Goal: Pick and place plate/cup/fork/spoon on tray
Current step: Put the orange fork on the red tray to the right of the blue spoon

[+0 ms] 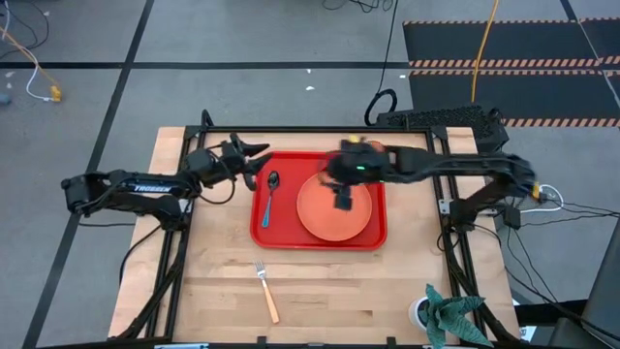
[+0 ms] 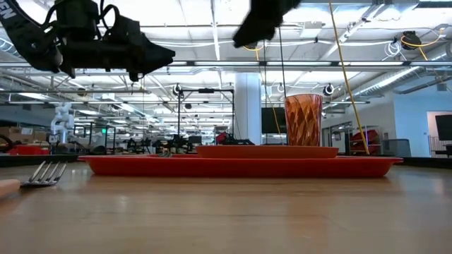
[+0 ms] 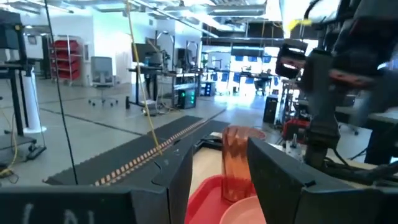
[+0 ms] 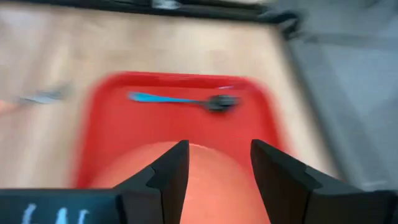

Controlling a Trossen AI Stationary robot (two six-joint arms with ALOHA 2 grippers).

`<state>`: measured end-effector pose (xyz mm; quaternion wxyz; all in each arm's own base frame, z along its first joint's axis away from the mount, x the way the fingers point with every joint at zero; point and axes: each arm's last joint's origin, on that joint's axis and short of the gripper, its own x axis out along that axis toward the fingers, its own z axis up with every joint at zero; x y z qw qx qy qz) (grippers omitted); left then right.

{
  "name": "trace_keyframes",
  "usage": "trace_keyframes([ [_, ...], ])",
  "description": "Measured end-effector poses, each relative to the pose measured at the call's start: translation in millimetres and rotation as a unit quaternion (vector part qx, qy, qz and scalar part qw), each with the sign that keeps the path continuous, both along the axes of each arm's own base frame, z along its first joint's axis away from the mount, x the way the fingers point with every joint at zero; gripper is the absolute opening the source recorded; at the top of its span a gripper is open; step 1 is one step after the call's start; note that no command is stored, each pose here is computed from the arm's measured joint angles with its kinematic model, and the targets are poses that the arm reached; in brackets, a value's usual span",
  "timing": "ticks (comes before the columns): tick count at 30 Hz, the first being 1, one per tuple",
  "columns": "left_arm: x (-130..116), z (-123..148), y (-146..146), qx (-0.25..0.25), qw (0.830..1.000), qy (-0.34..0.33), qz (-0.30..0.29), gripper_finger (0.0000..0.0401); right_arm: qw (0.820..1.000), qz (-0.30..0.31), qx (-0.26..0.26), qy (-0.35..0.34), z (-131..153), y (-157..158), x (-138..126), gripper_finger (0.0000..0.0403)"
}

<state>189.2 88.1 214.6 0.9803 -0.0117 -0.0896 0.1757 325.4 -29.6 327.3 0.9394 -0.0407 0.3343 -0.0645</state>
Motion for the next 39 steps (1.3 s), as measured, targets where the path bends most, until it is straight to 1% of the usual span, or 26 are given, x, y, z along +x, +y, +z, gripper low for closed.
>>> trace_keyframes([
  [3,-2,4,-1,0.019,1.0,-0.004,-0.01,0.0154,0.995,0.008,0.089,0.035,6,10,26,0.0164],
  [6,0,5,-5,0.048,0.997,-0.001,-0.061,0.0154,0.986,0.01,0.154,0.062,3,26,45,0.0164],
  [8,1,7,-9,0.059,0.994,-0.006,-0.09,0.0154,0.977,0.018,0.203,0.065,-2,39,56,0.0164],
  [10,1,7,-11,0.061,0.993,-0.009,-0.105,0.0154,0.962,0.03,0.263,0.062,-4,51,64,0.0164],
  [12,1,8,-14,0.065,0.99,-0.009,-0.127,0.0154,0.944,0.026,0.322,0.07,-8,62,69,0.0164],
  [13,1,9,-15,0.069,0.987,-0.012,-0.146,0.0154,0.935,0.022,0.347,0.073,-10,67,71,0.0164],
  [15,-1,12,-20,0.076,0.978,-0.016,-0.194,0.0154,0.922,0.012,0.377,0.093,-15,78,72,0.0164],
  [18,-3,15,-29,0.083,0.954,-0.019,-0.289,0.0154,0.911,0.002,0.396,0.115,-20,95,72,0.0164],
  [20,-4,15,-37,0.082,0.937,-0.01,-0.339,0.0154,0.912,-0.007,0.392,0.123,-21,107,69,0.0164],
  [23,-4,12,-51,0.071,0.923,0.017,-0.379,0.0154,0.915,-0.04,0.385,0.11,-22,125,66,0.0164],
  [26,-4,9,-69,0.085,0.903,0.035,-0.419,0.0154,0.913,-0.065,0.392,0.095,-22,144,63,0.0164],
  [28,-7,11,-82,0.091,0.891,0.033,-0.444,0.0154,0.911,-0.064,0.399,0.084,-19,157,61,0.0164],
  [30,-9,12,-96,0.086,0.884,0.037,-0.458,0.0151,0.911,-0.069,0.399,0.077,-19,170,57,0.0164],
  [32,-11,6,-111,0.068,0.877,0.069,-0.471,0.014,0.913,-0.083,0.392,0.075,-19,180,52,0.0164],
  [36,-17,-11,-142,0.037,0.864,0.163,-0.476,0.0099,0.917,-0.124,0.374,0.068,-22,191,45,0.0164],
  [39,-23,-18,-165,0.04,0.858,0.244,-0.45,0.0068,0.915,-0.167,0.358,0.082,-27,194,37,0.0164],
])
